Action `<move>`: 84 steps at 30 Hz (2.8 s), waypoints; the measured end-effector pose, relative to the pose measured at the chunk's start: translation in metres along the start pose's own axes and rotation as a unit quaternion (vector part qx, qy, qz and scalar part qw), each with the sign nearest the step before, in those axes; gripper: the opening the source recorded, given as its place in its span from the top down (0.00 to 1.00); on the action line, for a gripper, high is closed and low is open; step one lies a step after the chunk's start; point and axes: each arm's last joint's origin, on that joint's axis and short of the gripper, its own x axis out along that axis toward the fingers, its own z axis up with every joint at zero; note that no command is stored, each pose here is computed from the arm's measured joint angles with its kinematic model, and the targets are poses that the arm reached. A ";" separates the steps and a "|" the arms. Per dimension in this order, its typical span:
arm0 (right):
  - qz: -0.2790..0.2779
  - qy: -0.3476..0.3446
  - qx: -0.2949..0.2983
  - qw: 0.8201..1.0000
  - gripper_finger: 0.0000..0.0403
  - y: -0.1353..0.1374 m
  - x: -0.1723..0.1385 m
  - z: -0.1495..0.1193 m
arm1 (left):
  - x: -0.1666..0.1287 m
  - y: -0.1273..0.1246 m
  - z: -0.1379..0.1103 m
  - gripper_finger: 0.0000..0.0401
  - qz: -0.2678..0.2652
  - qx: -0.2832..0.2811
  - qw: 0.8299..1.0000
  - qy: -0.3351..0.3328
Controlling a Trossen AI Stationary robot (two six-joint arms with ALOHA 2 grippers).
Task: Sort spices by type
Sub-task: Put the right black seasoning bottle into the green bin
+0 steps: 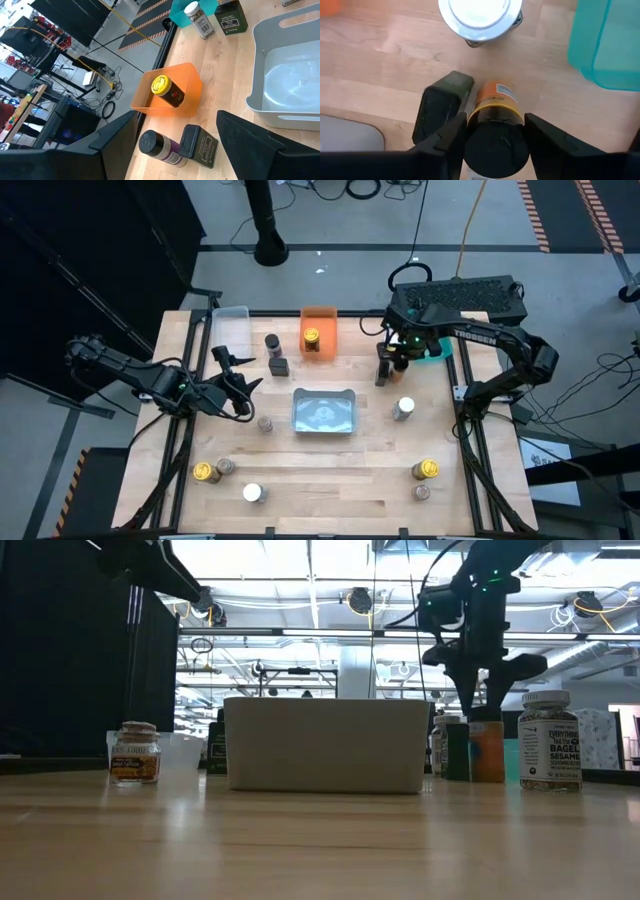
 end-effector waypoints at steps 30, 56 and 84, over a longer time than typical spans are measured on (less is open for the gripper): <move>0.011 -0.052 -0.211 0.976 0.91 0.013 -0.084 0.007 | 0.000 0.000 0.000 0.31 -0.008 0.000 1.000 -0.001; -0.068 0.045 -0.069 0.994 0.27 0.027 -0.021 0.033 | 0.000 -0.001 -0.005 0.31 -0.012 -0.005 1.000 0.018; -0.076 0.051 -0.020 0.996 0.43 0.008 0.028 0.022 | 0.000 -0.002 -0.005 0.31 -0.022 -0.010 1.000 0.015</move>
